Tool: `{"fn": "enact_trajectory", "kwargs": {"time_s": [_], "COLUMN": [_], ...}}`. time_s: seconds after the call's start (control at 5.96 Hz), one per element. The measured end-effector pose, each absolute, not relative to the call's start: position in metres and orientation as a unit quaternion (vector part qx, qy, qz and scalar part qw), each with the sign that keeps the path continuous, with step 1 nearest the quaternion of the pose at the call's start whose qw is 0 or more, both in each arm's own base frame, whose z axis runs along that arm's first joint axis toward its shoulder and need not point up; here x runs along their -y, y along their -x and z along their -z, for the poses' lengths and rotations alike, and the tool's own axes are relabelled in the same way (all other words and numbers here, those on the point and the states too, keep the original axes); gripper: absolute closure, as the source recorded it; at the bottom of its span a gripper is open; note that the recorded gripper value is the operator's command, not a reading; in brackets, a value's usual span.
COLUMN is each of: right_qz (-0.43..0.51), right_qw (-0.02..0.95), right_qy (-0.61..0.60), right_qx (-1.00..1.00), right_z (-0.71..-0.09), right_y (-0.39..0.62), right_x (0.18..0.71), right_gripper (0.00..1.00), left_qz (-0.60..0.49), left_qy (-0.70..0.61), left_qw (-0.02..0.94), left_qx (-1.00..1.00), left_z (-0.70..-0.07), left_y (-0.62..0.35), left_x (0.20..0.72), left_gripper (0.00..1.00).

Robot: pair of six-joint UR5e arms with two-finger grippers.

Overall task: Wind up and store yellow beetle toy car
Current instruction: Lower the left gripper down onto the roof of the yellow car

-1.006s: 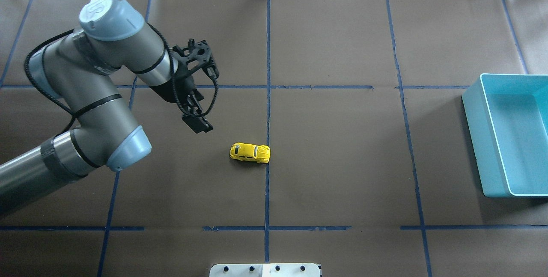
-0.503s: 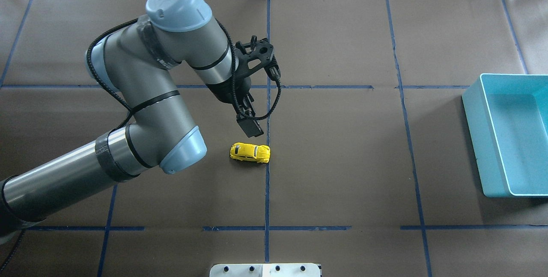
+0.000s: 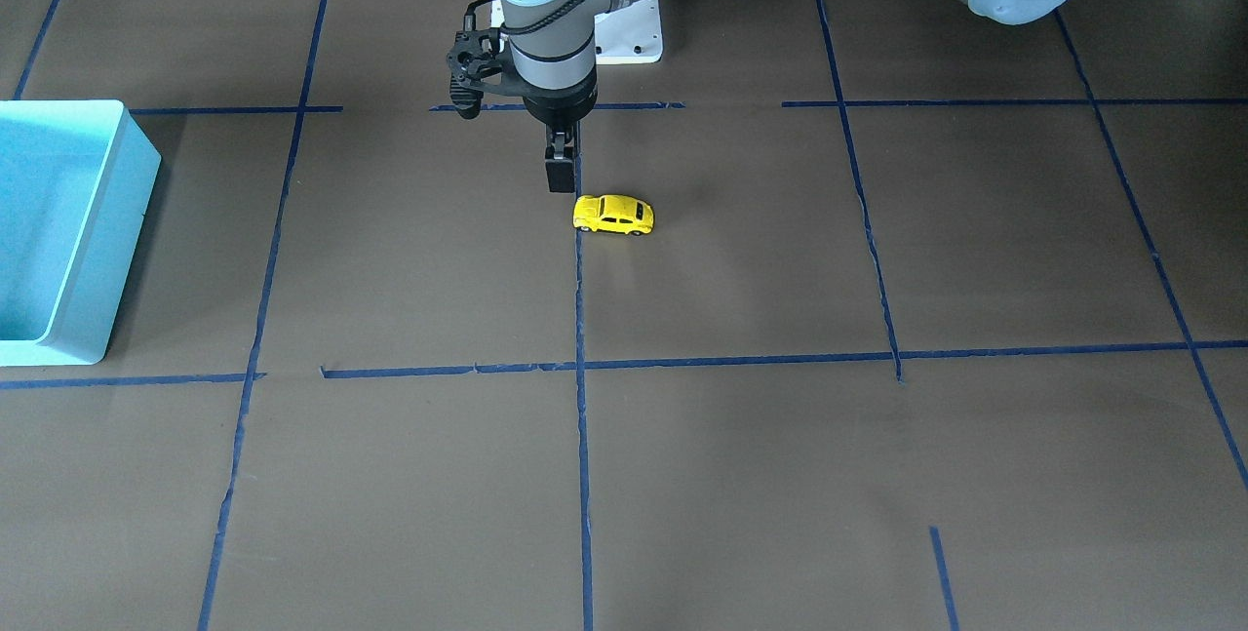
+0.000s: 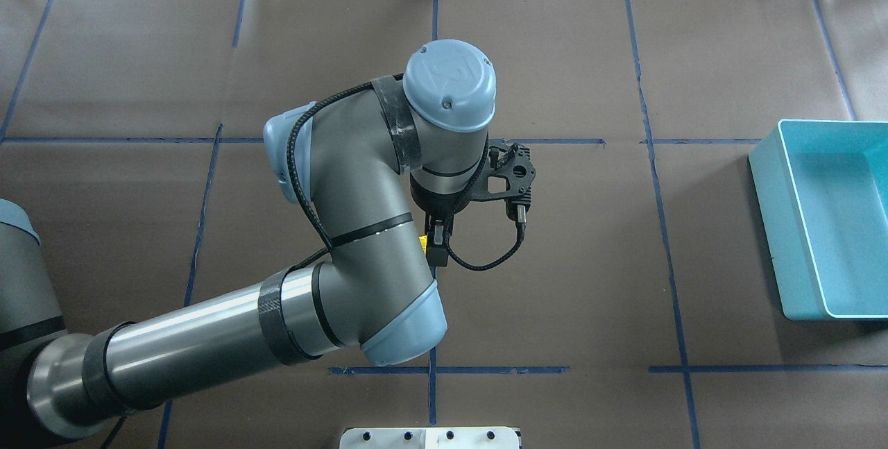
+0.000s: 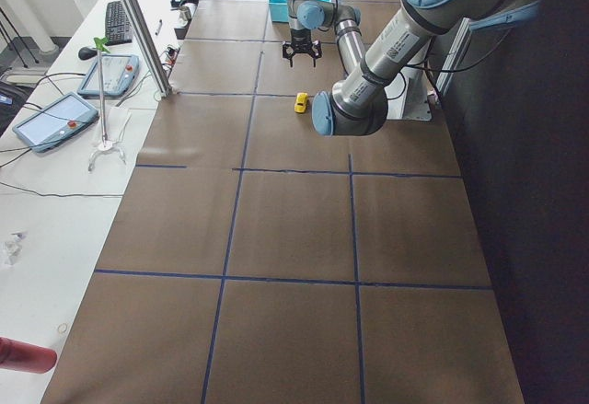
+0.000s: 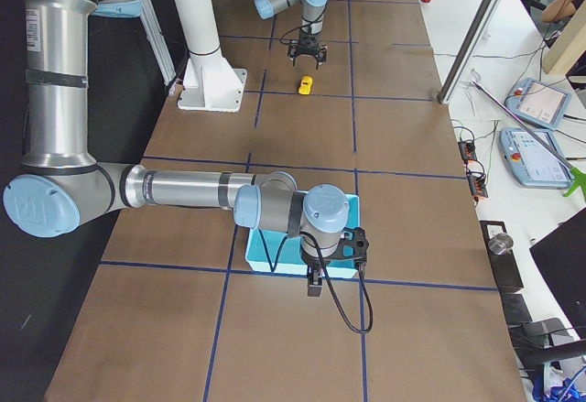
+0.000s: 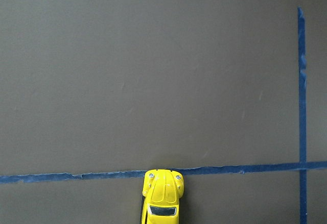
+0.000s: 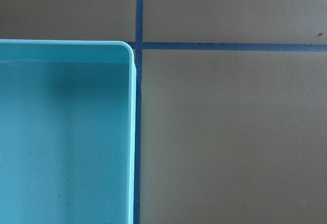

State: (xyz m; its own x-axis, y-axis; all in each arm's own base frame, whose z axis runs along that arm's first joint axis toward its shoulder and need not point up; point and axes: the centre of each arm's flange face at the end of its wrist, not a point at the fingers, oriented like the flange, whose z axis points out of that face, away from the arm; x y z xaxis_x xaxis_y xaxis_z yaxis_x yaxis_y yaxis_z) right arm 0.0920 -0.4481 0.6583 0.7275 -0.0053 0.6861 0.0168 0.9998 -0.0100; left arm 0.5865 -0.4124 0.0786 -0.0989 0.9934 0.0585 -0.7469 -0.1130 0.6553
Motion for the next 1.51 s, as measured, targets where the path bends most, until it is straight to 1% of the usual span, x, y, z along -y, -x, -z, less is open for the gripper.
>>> {"fn": "enact_trajectory", "kwargs": {"time_s": [0.5,1.17,1.34,1.51], "right_qz": [0.006,0.004,0.004,0.004], "right_qw": [0.929,0.928,0.928,0.928], "right_qy": [0.003,0.004,0.003,0.002], "right_qx": [0.371,0.372,0.372,0.372], "right_z": [-0.653,-0.653,-0.652,-0.651], "right_y": [-0.092,-0.092,-0.092,-0.092], "right_x": [0.451,0.451,0.451,0.452], "right_gripper": [0.00,0.00,0.00,0.00], "left_qz": [-0.728,-0.738,-0.739,-0.739], "left_qy": [-0.235,-0.237,-0.236,-0.235], "left_qw": [0.623,0.615,0.614,0.614], "left_qx": [-0.162,-0.145,-0.148,-0.149], "left_z": [-0.104,-0.150,-0.155,-0.159], "left_y": [-0.637,-0.685,-0.687,-0.688], "left_x": [0.410,0.397,0.395,0.394], "left_gripper": [0.00,0.00,0.26,0.73]}}
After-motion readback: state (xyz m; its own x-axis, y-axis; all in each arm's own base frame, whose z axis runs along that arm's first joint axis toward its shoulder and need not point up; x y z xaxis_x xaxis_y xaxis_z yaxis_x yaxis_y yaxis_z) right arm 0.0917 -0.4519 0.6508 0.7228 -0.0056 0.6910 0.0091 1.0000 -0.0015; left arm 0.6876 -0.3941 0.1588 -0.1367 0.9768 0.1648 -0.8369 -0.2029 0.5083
